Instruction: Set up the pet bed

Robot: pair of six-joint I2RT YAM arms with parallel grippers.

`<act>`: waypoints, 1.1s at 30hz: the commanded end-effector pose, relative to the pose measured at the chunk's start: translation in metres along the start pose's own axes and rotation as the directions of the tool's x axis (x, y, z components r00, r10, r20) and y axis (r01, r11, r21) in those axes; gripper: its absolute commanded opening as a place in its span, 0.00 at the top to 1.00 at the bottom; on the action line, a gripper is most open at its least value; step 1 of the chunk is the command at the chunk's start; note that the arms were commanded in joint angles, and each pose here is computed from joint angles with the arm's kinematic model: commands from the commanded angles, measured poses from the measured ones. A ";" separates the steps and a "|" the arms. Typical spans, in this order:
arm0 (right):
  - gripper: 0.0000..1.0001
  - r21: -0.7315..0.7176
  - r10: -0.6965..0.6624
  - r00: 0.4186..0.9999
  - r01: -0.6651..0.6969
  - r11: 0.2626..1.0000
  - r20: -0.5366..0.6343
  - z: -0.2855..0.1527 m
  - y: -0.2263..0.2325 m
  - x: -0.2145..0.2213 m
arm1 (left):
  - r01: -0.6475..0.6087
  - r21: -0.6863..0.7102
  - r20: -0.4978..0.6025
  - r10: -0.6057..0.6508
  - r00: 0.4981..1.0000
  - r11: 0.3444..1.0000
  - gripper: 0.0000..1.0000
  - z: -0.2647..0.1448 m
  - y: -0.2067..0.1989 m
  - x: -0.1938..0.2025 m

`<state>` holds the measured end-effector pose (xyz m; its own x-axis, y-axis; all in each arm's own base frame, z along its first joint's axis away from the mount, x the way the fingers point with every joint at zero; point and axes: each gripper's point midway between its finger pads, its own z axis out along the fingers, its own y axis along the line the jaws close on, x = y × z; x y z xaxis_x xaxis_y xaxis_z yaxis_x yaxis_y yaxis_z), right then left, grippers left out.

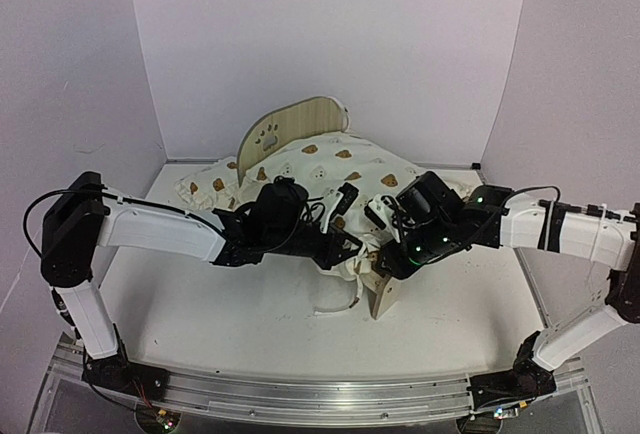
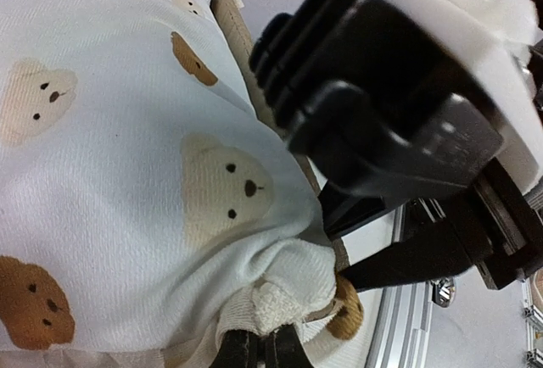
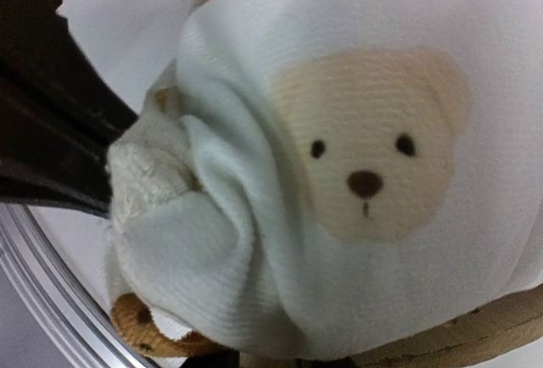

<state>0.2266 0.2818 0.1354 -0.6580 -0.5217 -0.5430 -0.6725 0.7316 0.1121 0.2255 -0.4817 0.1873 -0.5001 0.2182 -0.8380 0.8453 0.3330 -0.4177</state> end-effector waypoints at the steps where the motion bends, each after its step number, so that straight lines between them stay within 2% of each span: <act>1: 0.64 0.015 0.030 1.000 -0.031 0.999 0.004 -0.025 0.000 -0.016 | 0.008 0.031 0.071 -0.010 0.997 0.999 1.00 0.004 -0.004 -0.016; 5: 0.41 0.036 -0.060 0.998 0.059 0.998 0.037 -0.055 -0.003 -0.019 | 0.000 0.013 0.081 -0.002 0.997 1.000 1.00 0.005 0.000 -0.017; 7: 0.34 0.026 -0.105 0.994 0.104 0.994 0.038 -0.064 -0.001 -0.018 | 0.001 0.002 0.084 -0.002 0.996 1.000 1.00 0.006 0.002 -0.017; 9: 0.23 0.125 -0.016 0.999 0.012 0.992 0.034 -0.073 -0.019 -0.016 | 0.009 -0.006 0.084 -0.008 0.996 1.000 1.00 0.007 0.006 -0.017; 11: 0.16 0.283 0.159 0.987 -0.160 0.946 0.027 -0.084 -0.046 -0.006 | 0.017 -0.010 0.081 -0.016 0.997 1.000 1.00 0.007 0.007 -0.016; 13: 0.14 0.292 0.342 0.938 -0.342 0.893 0.052 -0.090 -0.047 -0.005 | 0.022 -0.011 0.074 -0.021 0.997 1.000 1.00 0.009 0.009 -0.013; 14: 0.13 0.250 0.410 0.910 -0.412 0.876 0.061 -0.088 -0.040 -0.005 | 0.026 -0.019 0.072 -0.025 0.997 0.999 1.00 0.011 0.011 -0.011; 16: 0.13 0.163 0.526 0.843 -0.538 0.827 0.115 -0.079 -0.032 -0.009 | 0.031 -0.040 0.075 -0.028 0.997 0.999 1.00 0.013 0.016 -0.011; 18: 0.16 0.142 0.624 0.766 -0.642 0.754 0.154 -0.065 -0.035 -0.004 | 0.031 -0.061 0.081 -0.026 0.996 0.998 1.00 0.014 0.020 -0.011; 21: 0.21 0.159 0.699 0.687 -0.726 0.669 0.196 -0.056 -0.041 -0.016 | 0.016 -0.095 0.099 -0.006 0.995 0.995 1.00 0.010 0.025 -0.017; 24: 0.24 0.205 0.722 0.650 -0.760 0.617 0.234 -0.052 -0.051 -0.014 | -0.003 -0.131 0.131 0.020 0.991 0.991 1.00 0.003 0.027 -0.029; 25: 0.26 0.228 0.704 0.668 -0.744 0.628 0.241 -0.051 -0.054 -0.010 | -0.009 -0.139 0.141 0.029 0.990 0.990 1.00 -0.001 0.027 -0.032; 26: 0.26 0.242 0.663 0.709 -0.705 0.666 0.240 -0.050 -0.056 -0.010 | -0.017 -0.145 0.151 0.039 0.988 0.989 1.00 -0.003 0.026 -0.036; 28: 0.26 0.271 0.507 0.836 -0.548 0.791 0.210 -0.049 -0.057 -0.015 | -0.033 -0.139 0.164 0.056 0.985 0.990 1.00 -0.006 0.022 -0.044; 30: 0.24 0.292 0.384 0.905 -0.422 0.858 0.181 -0.053 -0.056 -0.019 | -0.047 -0.132 0.180 0.070 0.981 0.990 1.00 -0.010 0.017 -0.052; 32: 0.24 0.211 0.200 0.974 -0.219 0.953 0.107 -0.054 -0.036 -0.025 | -0.058 -0.129 0.195 0.083 0.977 0.990 1.00 -0.012 0.013 -0.059; 33: 0.25 0.163 0.110 0.990 -0.123 0.979 0.084 -0.056 -0.026 -0.027 | -0.063 -0.131 0.205 0.089 0.975 0.989 1.00 -0.013 0.012 -0.064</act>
<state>0.2467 0.2274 0.1643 -0.8542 -0.0689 -0.5154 -0.1511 0.9813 0.1193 0.2518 -0.4820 0.1736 -0.4791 0.1725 -0.8607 0.8185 0.4418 -0.3671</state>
